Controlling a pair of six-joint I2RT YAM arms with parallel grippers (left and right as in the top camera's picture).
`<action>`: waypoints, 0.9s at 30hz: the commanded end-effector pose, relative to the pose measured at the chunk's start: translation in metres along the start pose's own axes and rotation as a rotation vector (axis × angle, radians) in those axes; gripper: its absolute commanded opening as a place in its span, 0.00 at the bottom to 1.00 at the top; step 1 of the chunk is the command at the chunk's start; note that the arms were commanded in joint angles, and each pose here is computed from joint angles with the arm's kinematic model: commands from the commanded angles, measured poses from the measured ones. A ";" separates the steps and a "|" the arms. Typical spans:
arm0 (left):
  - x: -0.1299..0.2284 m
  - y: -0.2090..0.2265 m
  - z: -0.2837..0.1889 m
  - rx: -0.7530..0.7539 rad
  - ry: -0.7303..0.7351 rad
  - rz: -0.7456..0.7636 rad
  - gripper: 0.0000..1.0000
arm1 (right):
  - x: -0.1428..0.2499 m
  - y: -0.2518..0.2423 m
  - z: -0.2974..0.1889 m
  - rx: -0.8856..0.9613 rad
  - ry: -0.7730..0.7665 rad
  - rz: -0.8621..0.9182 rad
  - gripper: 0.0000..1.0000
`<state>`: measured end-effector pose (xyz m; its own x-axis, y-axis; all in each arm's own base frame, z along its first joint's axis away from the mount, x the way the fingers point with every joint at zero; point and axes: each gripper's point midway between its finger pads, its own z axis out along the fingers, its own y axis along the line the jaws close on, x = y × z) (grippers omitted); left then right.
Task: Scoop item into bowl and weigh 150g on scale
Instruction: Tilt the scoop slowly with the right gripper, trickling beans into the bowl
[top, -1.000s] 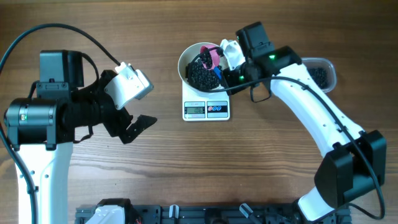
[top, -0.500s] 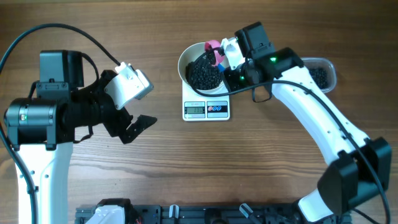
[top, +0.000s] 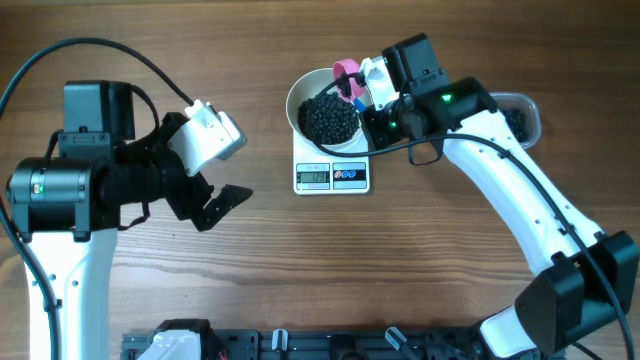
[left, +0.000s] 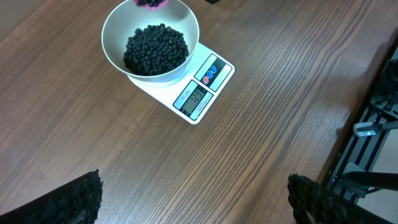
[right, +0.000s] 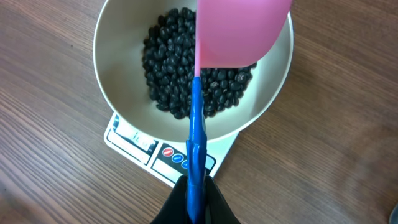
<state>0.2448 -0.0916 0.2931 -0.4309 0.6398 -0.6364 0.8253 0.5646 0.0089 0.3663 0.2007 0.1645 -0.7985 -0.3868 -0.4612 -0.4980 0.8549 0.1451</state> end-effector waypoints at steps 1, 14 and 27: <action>-0.002 0.002 -0.005 -0.015 -0.009 0.019 1.00 | -0.012 0.000 -0.012 0.018 -0.045 0.008 0.04; -0.002 0.002 -0.005 -0.015 -0.009 0.019 1.00 | -0.012 0.001 -0.012 0.013 -0.045 0.019 0.04; -0.003 0.002 -0.005 -0.015 -0.010 0.019 1.00 | -0.021 0.004 -0.016 0.004 -0.074 0.115 0.05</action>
<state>0.2448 -0.0916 0.2931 -0.4309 0.6398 -0.6364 0.8253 0.5646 0.0089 0.3688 0.2018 0.1665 -0.8140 -0.3472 -0.4657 -0.4650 0.8700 0.1641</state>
